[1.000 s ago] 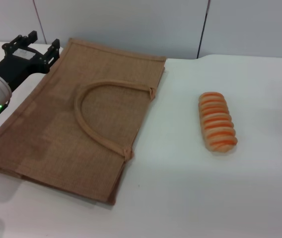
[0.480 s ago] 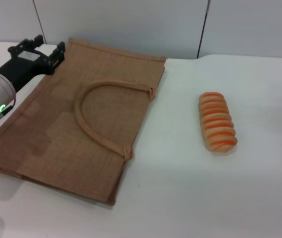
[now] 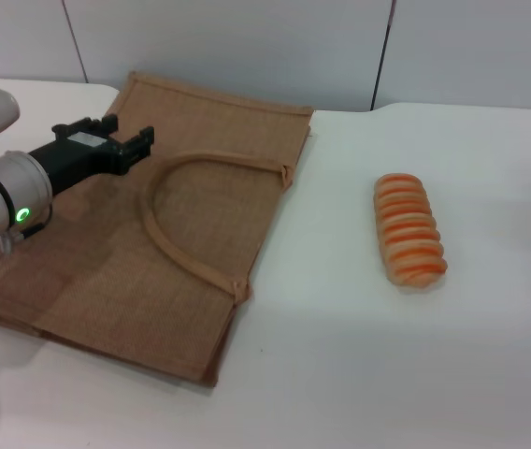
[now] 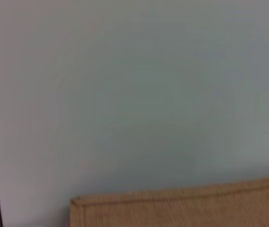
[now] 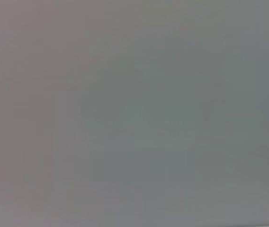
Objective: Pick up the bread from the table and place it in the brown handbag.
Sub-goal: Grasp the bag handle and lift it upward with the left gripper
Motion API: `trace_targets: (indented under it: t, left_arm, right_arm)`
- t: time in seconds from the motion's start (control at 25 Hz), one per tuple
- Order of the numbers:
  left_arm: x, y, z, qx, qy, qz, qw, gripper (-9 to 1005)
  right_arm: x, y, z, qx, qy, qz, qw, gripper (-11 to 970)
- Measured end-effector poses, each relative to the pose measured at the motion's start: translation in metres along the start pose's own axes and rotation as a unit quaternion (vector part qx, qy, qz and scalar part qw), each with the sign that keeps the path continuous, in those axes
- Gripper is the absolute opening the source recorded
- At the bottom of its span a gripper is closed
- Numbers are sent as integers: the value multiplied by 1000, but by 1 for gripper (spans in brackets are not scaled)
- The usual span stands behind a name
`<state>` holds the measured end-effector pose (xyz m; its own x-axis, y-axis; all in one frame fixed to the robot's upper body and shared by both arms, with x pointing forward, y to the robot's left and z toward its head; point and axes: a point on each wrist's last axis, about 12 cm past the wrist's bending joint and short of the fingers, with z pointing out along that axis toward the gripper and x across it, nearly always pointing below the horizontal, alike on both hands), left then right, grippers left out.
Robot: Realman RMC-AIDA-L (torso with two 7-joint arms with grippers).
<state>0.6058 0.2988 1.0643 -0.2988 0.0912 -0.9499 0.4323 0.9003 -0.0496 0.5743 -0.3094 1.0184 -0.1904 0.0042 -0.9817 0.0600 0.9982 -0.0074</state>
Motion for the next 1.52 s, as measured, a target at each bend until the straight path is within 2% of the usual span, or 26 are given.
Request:
trace_targets:
  t: [0.6,1.04,1.52]
  left_arm:
    - [0,1,10,14,83,-17,996,550]
    - [-3,0,14,23,103,5,994,538]
    - [-2,-8,21,30,133,13,991,525]
  right_arm:
    - [-2,4,4,-4,6,2,1000,853]
    - [-6,8,8,-9,3,1,1000,853]
    - [-5,9,10,-11,13,1,1000,854]
